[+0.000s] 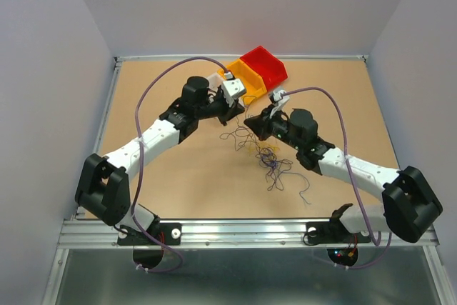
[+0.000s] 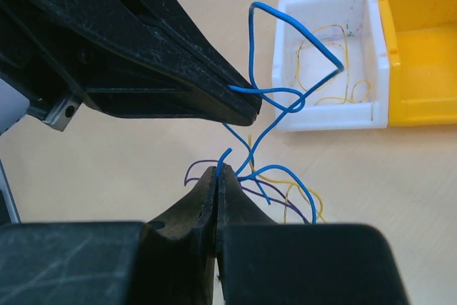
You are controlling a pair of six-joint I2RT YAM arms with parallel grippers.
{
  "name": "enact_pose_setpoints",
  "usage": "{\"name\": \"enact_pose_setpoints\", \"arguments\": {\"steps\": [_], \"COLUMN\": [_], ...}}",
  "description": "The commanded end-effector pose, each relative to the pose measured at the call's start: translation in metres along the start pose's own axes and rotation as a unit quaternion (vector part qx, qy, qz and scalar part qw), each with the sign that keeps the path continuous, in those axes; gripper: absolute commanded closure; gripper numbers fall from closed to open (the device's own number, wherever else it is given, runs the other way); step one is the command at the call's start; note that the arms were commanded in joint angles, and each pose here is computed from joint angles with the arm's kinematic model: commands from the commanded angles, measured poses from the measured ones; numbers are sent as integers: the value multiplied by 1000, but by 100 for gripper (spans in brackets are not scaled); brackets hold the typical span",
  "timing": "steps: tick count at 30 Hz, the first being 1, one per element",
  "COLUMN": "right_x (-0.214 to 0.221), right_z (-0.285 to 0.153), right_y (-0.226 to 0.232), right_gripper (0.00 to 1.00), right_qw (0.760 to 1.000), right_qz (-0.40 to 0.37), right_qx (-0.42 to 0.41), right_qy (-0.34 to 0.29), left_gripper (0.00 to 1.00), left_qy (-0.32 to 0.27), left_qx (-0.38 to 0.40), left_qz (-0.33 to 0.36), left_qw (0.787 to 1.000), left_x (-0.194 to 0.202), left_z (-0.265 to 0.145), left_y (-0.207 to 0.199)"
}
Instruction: Untangle the cables
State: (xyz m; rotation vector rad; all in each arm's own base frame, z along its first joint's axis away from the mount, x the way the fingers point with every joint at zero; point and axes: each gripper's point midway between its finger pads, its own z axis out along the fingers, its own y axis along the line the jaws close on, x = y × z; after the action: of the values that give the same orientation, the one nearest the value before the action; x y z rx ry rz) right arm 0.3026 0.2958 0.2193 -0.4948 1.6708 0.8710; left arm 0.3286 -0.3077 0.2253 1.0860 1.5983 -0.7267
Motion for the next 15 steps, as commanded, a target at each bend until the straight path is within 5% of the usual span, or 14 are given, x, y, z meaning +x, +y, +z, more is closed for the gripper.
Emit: {"name": "enact_pose_setpoints", "arguments": {"steps": [1,15], "right_x": [-9,-4], "right_z": [9,20], "right_y": [10,1], "right_gripper": [98,87], "right_qw": [998,993], "right_qz": [-29,-34], "right_qx": [-39,-41], "right_qy": [-36,-110], "left_gripper": [100,100], "left_qy": [-39,-35], "left_qx": [21,38], "left_qz": [-12,-45], "left_qw": [999,998], "left_x": [-40,-37], "left_z": [-9,-2], "left_y": [-7,-12]}}
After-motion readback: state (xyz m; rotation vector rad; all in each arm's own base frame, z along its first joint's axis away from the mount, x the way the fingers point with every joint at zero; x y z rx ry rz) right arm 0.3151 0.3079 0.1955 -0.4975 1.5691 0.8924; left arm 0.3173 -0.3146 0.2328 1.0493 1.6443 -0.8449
